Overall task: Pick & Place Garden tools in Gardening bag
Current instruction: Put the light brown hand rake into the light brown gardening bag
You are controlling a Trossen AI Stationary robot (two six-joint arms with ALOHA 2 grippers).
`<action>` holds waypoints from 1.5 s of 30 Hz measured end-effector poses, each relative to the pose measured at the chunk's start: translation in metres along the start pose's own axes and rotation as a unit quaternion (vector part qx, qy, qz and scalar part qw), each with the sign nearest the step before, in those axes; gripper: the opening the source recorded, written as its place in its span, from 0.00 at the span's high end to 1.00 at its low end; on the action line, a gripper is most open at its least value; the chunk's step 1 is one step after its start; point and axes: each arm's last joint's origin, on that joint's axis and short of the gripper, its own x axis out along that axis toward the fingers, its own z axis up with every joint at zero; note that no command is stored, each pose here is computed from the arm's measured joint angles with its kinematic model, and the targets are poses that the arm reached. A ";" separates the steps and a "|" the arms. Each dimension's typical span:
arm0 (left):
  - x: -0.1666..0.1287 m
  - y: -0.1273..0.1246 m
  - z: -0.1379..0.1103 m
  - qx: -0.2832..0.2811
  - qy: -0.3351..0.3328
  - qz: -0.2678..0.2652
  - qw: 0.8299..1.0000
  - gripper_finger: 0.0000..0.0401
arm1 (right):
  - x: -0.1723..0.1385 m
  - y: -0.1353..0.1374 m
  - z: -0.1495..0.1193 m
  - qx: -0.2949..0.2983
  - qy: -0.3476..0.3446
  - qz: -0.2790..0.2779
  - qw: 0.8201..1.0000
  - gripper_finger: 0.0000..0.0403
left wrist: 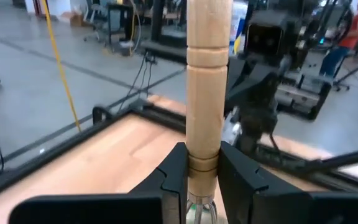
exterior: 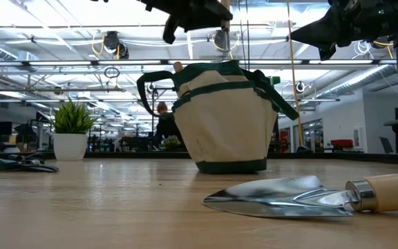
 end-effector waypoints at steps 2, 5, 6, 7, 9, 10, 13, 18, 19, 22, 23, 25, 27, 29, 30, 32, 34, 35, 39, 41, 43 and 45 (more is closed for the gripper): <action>0.000 0.001 -0.005 0.001 0.022 0.009 1.000 0.85 | 0.000 0.000 0.000 0.000 0.000 0.000 1.000 1.00; -0.001 0.003 -0.010 0.003 0.043 0.034 0.998 0.85 | 0.000 0.000 0.000 0.000 0.000 0.000 1.000 1.00; -0.001 0.004 -0.011 0.002 0.046 0.039 0.998 0.85 | 0.000 0.000 0.000 0.000 0.000 0.000 1.000 1.00; -0.001 0.004 -0.012 -0.003 0.048 0.040 0.998 0.85 | 0.000 0.000 0.000 0.000 0.000 0.000 1.000 1.00; 0.000 0.004 -0.013 -0.005 0.050 0.041 0.998 0.85 | 0.000 0.000 0.000 0.000 0.000 0.000 1.000 1.00; 0.002 0.003 -0.015 -0.006 0.047 0.040 0.998 0.85 | 0.000 0.000 0.000 0.000 0.000 0.000 1.000 1.00; 0.006 0.002 -0.022 -0.005 0.053 0.038 0.998 0.85 | 0.000 0.000 0.000 0.000 0.000 0.000 1.000 1.00; 0.013 0.000 -0.037 -0.007 0.068 0.039 0.997 0.85 | 0.000 0.000 0.000 0.000 0.000 0.000 1.000 1.00; 0.013 0.000 -0.036 -0.005 0.066 0.040 0.997 0.85 | 0.000 0.000 0.000 0.000 0.000 0.000 1.000 1.00; 0.012 0.000 -0.035 0.005 0.063 0.042 0.997 0.85 | 0.000 0.000 0.000 0.000 0.000 0.000 1.000 1.00; 0.012 0.000 -0.035 0.008 0.063 0.045 0.997 0.85 | 0.000 0.000 0.000 0.000 0.000 0.000 1.000 1.00; 0.013 0.002 -0.036 0.014 0.067 0.055 0.996 0.85 | 0.000 0.000 0.000 0.000 0.000 0.000 1.000 1.00; 0.013 0.004 -0.037 0.015 0.075 0.062 0.995 0.85 | 0.000 0.000 0.000 0.000 0.000 0.001 1.000 1.00; 0.013 0.006 -0.040 0.015 0.085 0.067 0.994 0.85 | 0.000 0.000 0.000 0.000 0.000 0.001 1.000 1.00; 0.013 0.006 -0.040 0.015 0.088 0.070 0.994 0.85 | 0.000 0.000 0.000 0.000 0.000 0.000 1.000 1.00; 0.013 0.007 -0.040 0.012 0.087 0.071 0.994 0.85 | 0.000 0.000 0.000 0.000 0.000 0.001 1.000 1.00; 0.015 0.007 -0.043 0.010 0.087 0.074 0.993 0.85 | 0.000 0.000 0.000 0.000 0.000 0.000 1.000 1.00; 0.017 0.008 -0.045 0.011 0.088 0.079 0.993 0.85 | 0.000 0.000 0.000 0.000 0.000 0.001 1.000 1.00; 0.019 0.010 -0.048 -0.003 0.088 0.094 0.992 0.85 | 0.000 0.000 0.000 0.000 0.000 0.000 1.000 1.00; 0.021 0.011 -0.049 -0.020 0.084 0.100 0.991 0.85 | 0.000 0.000 0.000 0.000 0.000 0.001 1.000 1.00; 0.021 0.012 -0.053 -0.027 0.090 0.107 0.990 0.85 | 0.000 0.000 0.000 0.000 0.000 0.002 1.000 1.00; 0.022 0.011 -0.054 -0.044 0.085 0.108 0.989 0.85 | 0.000 0.000 0.000 0.000 0.000 0.002 1.000 1.00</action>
